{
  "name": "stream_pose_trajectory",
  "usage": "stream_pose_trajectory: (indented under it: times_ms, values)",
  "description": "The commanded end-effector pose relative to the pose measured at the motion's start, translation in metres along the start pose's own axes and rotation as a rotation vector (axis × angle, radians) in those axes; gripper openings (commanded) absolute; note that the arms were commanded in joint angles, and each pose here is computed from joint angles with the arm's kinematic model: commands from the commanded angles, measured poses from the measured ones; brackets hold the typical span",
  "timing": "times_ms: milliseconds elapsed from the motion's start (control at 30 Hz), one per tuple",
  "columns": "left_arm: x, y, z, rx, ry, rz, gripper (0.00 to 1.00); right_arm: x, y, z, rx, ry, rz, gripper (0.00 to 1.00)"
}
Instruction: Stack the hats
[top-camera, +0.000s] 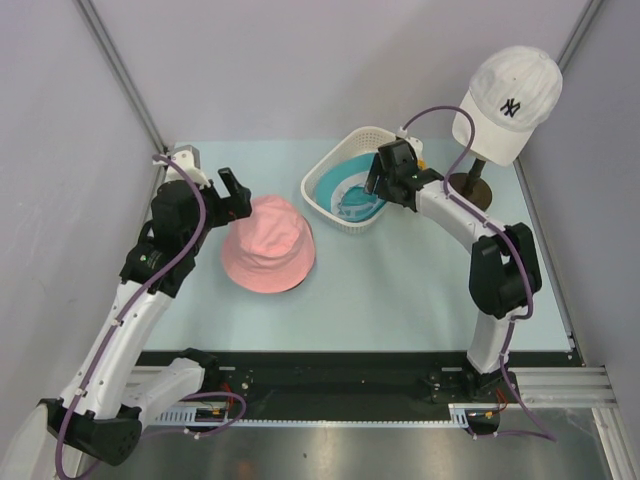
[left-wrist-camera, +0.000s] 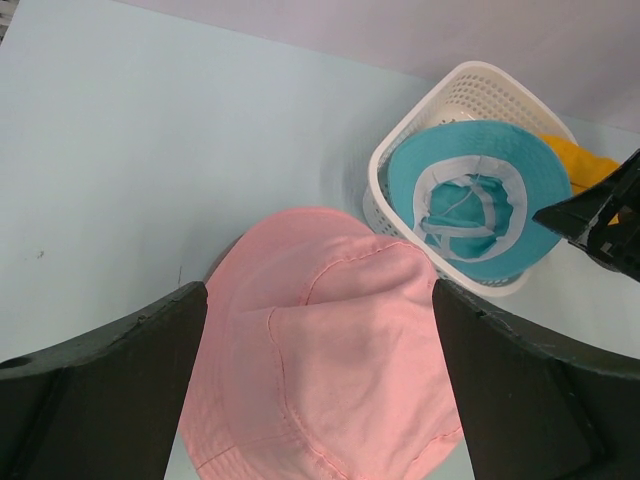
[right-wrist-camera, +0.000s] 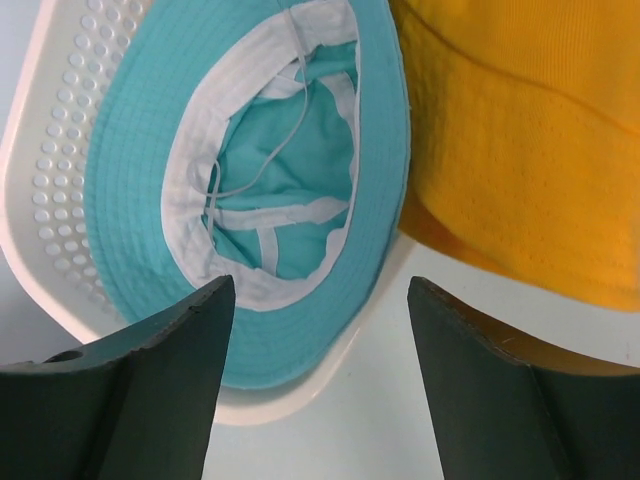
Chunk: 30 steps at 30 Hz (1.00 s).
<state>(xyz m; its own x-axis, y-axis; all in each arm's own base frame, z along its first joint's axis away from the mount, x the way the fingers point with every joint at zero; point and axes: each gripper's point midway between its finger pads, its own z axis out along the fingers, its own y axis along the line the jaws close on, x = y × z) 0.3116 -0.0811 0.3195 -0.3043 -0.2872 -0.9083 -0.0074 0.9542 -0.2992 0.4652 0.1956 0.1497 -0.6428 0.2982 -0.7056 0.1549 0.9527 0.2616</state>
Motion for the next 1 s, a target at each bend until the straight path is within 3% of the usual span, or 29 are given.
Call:
stream_pose_trajectory:
  times_ms: [0,133,200,267,300,400,700,967]
  values:
    - [-0.026,-0.004,-0.006,0.004,-0.069,-0.021,1.0,-0.018,0.011,0.01,-0.03,-0.052,0.024,0.73]
    - [-0.028,-0.003,-0.006,-0.006,-0.063,-0.01,1.0,-0.01,0.011,0.027,-0.021,-0.024,0.012,0.72]
    - [-0.031,-0.004,-0.008,0.0,-0.07,-0.01,1.0,-0.014,0.013,0.029,-0.024,-0.028,0.013,0.63]
    - [-0.032,-0.004,-0.009,-0.002,-0.074,-0.013,1.0,-0.017,0.019,0.028,-0.056,-0.024,0.006,0.46]
    - [-0.033,-0.003,-0.01,-0.006,-0.079,-0.017,1.0,-0.02,0.023,0.027,-0.074,-0.027,-0.007,0.23]
    - [-0.035,-0.002,-0.012,-0.01,-0.087,-0.02,1.0,-0.033,0.036,0.018,-0.127,-0.049,-0.018,0.0]
    - [-0.046,-0.004,-0.025,0.009,-0.12,-0.031,1.0,-0.102,0.088,-0.061,-0.3,-0.26,-0.153,0.0]
    - [-0.047,-0.016,-0.038,0.079,-0.106,-0.077,1.0,-0.12,0.148,-0.133,-0.389,-0.395,-0.466,0.0]
